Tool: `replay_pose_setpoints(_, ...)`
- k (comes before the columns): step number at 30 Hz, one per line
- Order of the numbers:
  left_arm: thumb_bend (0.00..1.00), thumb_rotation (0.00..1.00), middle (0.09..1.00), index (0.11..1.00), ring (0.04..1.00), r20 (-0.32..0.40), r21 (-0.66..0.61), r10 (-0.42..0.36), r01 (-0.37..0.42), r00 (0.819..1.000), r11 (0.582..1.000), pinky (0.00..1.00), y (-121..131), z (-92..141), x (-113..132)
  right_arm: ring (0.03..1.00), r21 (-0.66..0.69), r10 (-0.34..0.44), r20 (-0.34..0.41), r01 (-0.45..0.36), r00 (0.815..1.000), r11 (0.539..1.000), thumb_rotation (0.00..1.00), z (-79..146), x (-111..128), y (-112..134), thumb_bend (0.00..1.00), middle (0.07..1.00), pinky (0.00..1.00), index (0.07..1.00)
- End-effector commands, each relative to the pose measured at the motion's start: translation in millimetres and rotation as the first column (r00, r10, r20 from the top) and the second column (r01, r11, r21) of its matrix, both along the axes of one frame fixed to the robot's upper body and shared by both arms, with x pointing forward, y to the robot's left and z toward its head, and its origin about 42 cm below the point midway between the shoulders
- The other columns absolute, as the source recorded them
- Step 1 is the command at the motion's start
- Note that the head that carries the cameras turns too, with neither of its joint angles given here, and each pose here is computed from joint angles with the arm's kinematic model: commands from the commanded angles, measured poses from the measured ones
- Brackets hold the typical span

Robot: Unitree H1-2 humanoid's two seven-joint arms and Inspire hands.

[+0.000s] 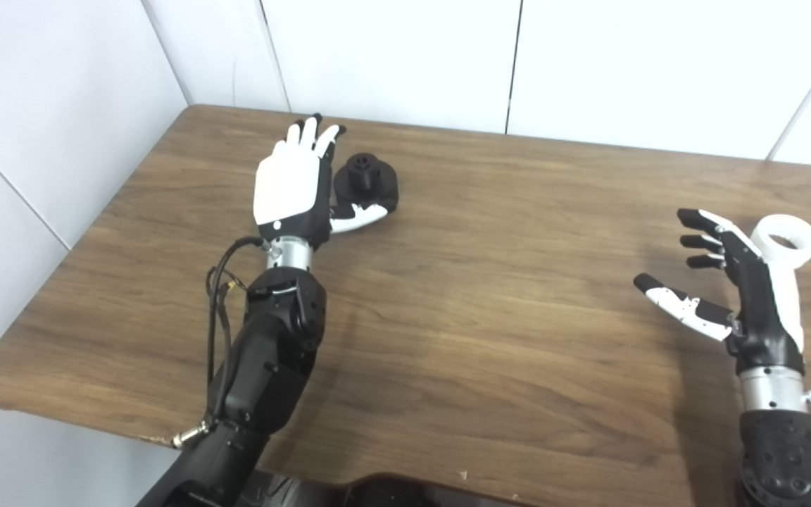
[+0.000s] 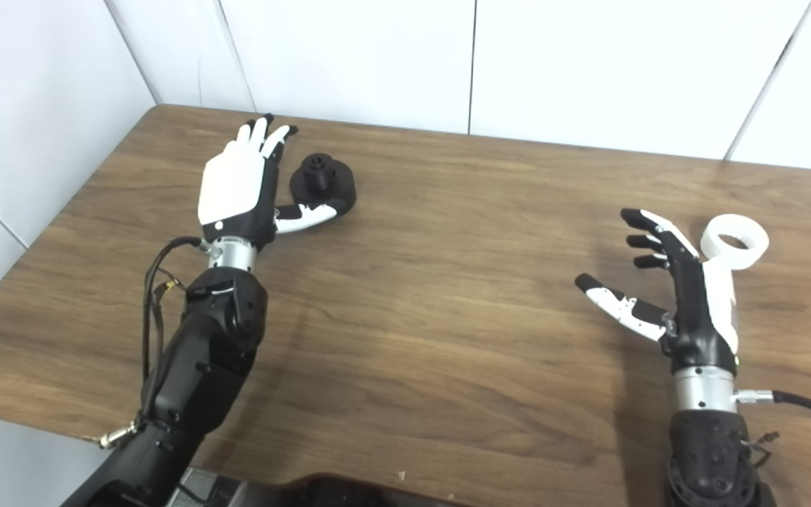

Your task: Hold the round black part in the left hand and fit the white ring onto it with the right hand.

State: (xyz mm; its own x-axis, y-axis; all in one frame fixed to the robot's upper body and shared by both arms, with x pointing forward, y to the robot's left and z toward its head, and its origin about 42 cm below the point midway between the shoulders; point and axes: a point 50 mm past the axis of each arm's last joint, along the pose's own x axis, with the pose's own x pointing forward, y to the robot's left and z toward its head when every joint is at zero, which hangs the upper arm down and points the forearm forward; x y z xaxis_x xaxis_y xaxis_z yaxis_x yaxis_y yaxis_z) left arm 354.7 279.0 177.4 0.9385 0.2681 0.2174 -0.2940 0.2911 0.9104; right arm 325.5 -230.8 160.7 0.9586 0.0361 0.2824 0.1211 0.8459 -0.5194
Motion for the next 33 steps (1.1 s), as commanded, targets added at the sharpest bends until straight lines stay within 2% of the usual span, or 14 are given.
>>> replay_pose_setpoints(1,0.97,0.55,1.000,0.887,1.000,0.091,0.058,0.024,-0.030,0.996,0.998,0.93,11.9,23.8,13.1,0.737,0.000,0.017,0.084,-0.017,0.996,1.000,0.27,20.2,4.7,2.2,0.66,0.797,0.63,0.778)
replay_pose_setpoints(4,0.98,0.55,1.000,0.885,1.000,0.082,0.061,0.028,-0.033,0.996,0.998,0.93,17.1,22.8,17.0,0.738,0.002,0.017,0.082,-0.018,0.997,1.000,0.24,19.9,4.1,1.8,0.65,0.799,0.64,0.780)
replay_pose_setpoints(9,0.98,0.55,1.000,0.877,1.000,0.057,0.065,0.033,-0.037,0.998,0.997,0.95,19.2,22.2,22.9,0.740,0.005,0.018,0.081,-0.018,0.997,1.000,0.27,19.5,3.4,0.6,0.66,0.801,0.64,0.781)
replay_pose_setpoints(16,1.00,0.62,1.000,0.864,1.000,-0.034,0.082,0.019,-0.016,0.999,0.997,0.97,21.1,18.8,32.6,0.735,-0.003,0.010,0.089,-0.010,0.996,1.000,0.27,21.2,2.4,-1.3,0.65,0.801,0.62,0.779)
replay_pose_setpoints(23,1.00,0.63,1.000,0.843,1.000,-0.133,0.093,0.009,0.003,0.991,0.996,1.00,23.8,9.3,44.4,0.727,-0.009,0.008,0.099,-0.007,0.995,1.000,0.26,22.4,1.5,-2.8,0.64,0.810,0.61,0.777)
replay_pose_setpoints(33,1.00,0.61,1.000,0.827,1.000,-0.211,0.091,0.011,0.008,0.977,0.996,1.00,23.7,-5.9,56.3,0.723,-0.014,-0.009,0.104,0.011,0.995,1.000,0.25,23.9,-0.8,-4.3,0.64,0.824,0.60,0.768)
